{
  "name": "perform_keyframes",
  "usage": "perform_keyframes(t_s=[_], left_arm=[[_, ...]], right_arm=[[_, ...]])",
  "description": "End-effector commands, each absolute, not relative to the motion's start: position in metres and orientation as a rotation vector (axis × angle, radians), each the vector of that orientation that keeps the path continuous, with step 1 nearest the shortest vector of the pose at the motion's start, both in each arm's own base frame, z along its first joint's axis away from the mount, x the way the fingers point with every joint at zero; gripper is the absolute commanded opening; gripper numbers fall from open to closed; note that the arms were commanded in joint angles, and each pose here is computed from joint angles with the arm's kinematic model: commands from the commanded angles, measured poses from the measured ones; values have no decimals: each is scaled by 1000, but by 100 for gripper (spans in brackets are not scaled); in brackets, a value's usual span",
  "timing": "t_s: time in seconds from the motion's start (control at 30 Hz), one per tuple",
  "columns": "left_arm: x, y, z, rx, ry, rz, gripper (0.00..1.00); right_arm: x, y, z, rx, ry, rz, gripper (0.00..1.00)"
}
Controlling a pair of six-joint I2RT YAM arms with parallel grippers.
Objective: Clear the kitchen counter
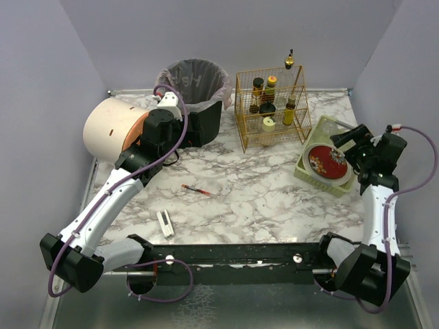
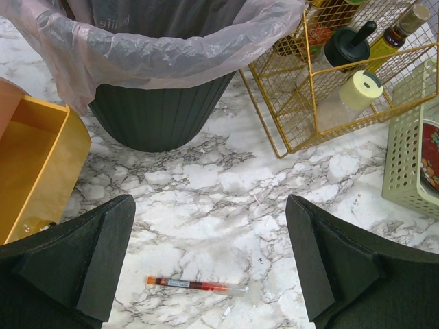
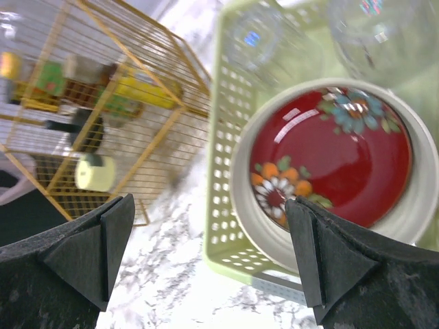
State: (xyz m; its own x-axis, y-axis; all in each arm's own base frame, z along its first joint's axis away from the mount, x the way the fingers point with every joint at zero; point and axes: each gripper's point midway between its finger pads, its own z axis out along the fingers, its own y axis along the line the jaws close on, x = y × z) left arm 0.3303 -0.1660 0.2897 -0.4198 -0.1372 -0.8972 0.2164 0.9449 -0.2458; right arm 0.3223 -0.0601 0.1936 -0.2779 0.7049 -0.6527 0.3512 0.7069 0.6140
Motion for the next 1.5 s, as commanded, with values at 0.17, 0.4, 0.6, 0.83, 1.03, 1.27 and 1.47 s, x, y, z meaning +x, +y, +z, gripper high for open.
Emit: perform_keyframes(t_s=[0.17,0.4,0.6,0.83,1.03,1.27,1.47], left_arm=[[335,-163,297,61,1942,-371,99],[336,-157,309,68,1921,-332,99],[337,-148,321,38,1895,-291,99],[334,-132,336,15,1848,-223,99],[329,-108,352,-52,1799,-131,99],[320,-81,365,-119,1755,-24,99],[314,-70,370,-154,1733,3,99]], right_arm=[[345,-17,291,377,1896,510,100],[355,42,328,-1,1921,485,100],[352,104,343,-298,1882,623,100],[332,145,370,-521,1784,695,100],[324,164,385,-643,1724,597,100],[322,161,395,-643,1668,471,100],[321,158,395,-634,1636,441,100]])
